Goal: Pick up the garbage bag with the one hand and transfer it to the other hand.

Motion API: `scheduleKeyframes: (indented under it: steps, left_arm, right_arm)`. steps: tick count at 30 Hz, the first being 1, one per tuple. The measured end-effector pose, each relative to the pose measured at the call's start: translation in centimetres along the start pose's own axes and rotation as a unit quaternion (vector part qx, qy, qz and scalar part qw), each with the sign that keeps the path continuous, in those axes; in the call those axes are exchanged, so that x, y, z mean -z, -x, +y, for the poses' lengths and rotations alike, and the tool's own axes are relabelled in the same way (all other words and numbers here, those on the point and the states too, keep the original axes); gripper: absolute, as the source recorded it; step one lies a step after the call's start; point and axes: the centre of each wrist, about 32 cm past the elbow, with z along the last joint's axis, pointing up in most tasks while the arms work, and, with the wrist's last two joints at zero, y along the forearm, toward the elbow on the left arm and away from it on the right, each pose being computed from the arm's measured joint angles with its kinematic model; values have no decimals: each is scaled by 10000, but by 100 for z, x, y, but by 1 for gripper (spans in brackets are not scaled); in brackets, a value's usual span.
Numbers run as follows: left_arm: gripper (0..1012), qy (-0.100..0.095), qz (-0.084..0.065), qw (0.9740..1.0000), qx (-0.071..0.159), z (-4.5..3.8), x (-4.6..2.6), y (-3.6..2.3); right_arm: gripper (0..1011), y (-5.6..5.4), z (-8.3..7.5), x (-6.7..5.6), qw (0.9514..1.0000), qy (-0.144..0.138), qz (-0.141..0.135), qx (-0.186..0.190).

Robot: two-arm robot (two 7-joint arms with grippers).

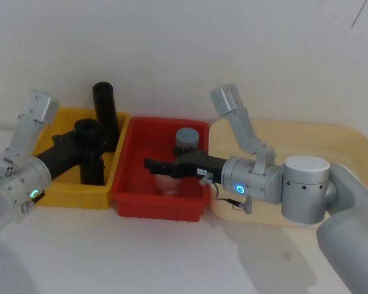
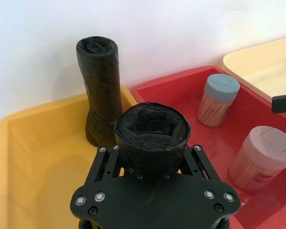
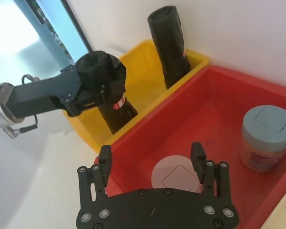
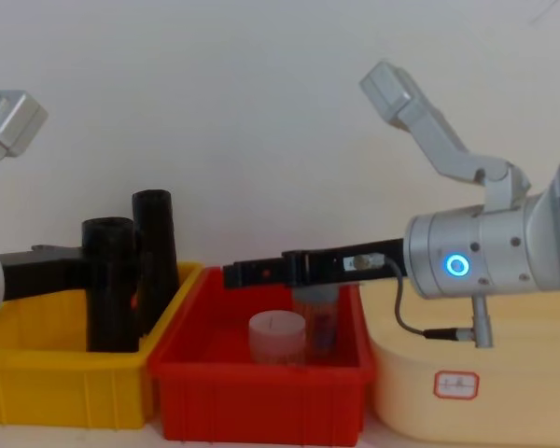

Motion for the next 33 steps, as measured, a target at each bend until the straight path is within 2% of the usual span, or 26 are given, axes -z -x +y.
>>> scheduleKeyframes:
  steps: [14,33]
  left_arm:
    - [466,0,1,10000,-1,-1,0,-1]
    - [466,0,1,10000,-2,0,-1,-1]
  right_arm:
    - [1004,-84,81,68,9990,344,-267,115]
    - [1004,-142,103,142,9979,388,-450,249]
